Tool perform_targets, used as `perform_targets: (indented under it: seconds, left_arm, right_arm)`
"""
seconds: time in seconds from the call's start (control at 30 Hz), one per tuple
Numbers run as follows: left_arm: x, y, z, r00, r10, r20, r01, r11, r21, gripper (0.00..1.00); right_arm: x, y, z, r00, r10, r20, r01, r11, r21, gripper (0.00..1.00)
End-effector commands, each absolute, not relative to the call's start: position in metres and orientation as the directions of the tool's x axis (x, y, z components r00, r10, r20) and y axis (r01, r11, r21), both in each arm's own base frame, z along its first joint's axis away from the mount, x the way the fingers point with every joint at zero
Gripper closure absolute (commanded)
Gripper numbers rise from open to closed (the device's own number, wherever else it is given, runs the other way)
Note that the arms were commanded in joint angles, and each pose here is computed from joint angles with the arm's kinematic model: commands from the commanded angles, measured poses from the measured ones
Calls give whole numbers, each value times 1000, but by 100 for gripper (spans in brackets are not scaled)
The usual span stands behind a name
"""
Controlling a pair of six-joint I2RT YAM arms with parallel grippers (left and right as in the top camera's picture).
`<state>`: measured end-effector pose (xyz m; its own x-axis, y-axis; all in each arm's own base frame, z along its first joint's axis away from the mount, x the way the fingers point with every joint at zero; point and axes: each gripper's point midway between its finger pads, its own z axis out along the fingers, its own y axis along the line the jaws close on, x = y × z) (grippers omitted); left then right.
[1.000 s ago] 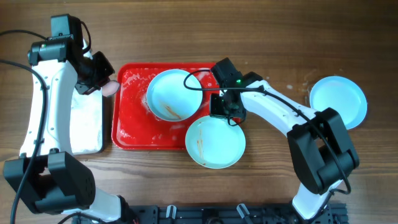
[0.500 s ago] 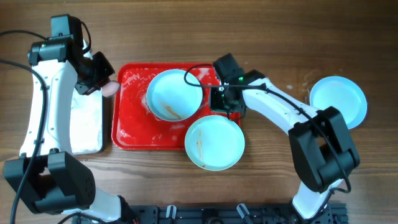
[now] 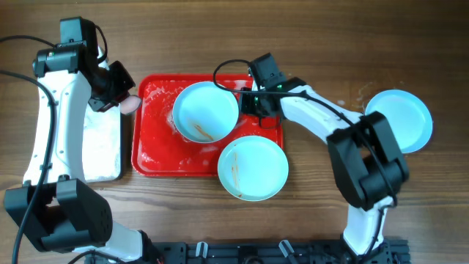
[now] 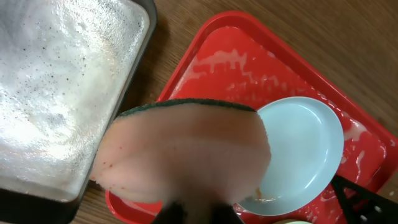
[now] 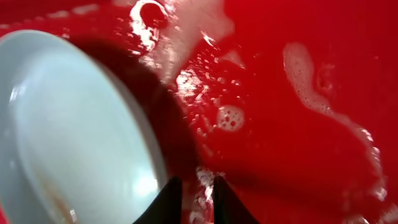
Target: Clean dirty plates on tray and stack at the side
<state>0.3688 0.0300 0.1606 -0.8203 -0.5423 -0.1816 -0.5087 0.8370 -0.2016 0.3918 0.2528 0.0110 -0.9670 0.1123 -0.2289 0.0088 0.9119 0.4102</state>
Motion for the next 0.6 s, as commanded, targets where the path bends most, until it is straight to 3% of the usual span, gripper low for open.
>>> perform_targets:
  seconds: [0.0,0.4,0.57]
  left_arm:
    - [369,29,159,-825,-538,-171,-502,839,-211,96]
    - [370,29,159,-825,-537,-177,-501,839,-213,96]
    - [370,29,159,-825,-537,-177,-501,839,-213,96]
  right_arm:
    - [391,269,5,-971,111,-210,6,895,446,85]
    - [351,328,10,-973,-35,-227,-140,875,464,89]
    - [350,312,63,-969,-26,-246,-152,850,505,88]
